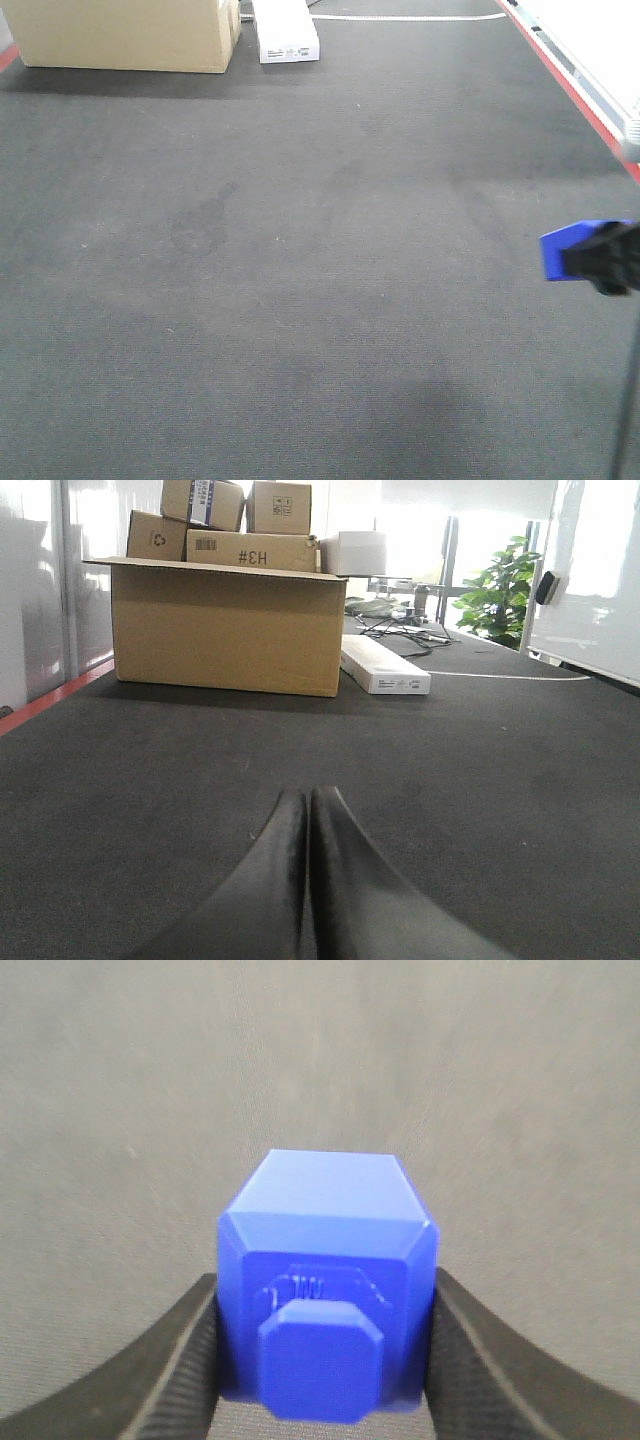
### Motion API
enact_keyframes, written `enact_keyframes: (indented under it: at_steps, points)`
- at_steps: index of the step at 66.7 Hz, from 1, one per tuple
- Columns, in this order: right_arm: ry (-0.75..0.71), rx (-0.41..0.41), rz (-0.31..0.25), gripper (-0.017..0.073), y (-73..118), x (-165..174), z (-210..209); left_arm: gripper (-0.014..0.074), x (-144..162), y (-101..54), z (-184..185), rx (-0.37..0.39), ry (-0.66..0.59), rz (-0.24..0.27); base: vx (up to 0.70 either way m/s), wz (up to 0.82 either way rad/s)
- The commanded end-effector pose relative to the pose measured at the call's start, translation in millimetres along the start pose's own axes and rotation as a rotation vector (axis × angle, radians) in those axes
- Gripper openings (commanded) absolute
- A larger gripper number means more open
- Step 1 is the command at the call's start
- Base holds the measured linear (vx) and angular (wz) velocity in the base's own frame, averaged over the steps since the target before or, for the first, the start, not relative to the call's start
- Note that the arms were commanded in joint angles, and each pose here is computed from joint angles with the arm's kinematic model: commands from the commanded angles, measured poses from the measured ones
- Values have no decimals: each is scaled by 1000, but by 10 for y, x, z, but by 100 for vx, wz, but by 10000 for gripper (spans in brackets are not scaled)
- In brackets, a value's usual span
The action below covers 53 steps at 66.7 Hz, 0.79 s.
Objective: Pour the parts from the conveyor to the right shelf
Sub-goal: 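Close the right gripper on the blue block and lift it, then raise the held blue block toward the robot with the right gripper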
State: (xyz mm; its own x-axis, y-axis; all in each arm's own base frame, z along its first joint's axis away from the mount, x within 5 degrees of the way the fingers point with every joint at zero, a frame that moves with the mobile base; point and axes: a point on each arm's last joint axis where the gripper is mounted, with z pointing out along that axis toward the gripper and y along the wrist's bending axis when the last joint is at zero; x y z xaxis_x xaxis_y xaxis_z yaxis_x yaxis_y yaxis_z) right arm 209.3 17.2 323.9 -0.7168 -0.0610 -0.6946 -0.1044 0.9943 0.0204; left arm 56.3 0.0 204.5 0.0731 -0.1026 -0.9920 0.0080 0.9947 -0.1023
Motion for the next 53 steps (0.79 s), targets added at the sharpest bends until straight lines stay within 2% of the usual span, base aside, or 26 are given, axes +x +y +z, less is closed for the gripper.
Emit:
enact_keyframes:
  at_steps: [1, 18, 22, 30, 44, 53]
  points:
    - [-190, 9, -15, -8, 8, -2, -301, -6, 15, -2, -3, 11, -60, -16, 0, 0]
    - [-350, 14, -20, -8, 29, 444, -682, -6, 15, -2, -3, 11, -60, -16, 0, 0]
    - [-398, 20, -35, -8, 32, 571, -735, -6, 15, -2, -3, 11, -60, -16, 0, 0]
    - [-519, 33, -59, -7, 35, 810, -814, -6, 15, -2, -3, 11, -60, -16, 0, 0]
    - [-686, 44, -60, -7, 38, 1197, -855, -6, 15, -2, -3, 11, -60, -16, 0, 0]
    - [-772, 43, -49, -7, 38, 1323, -844, -6, 15, -2, -3, 11, -60, -16, 0, 0]
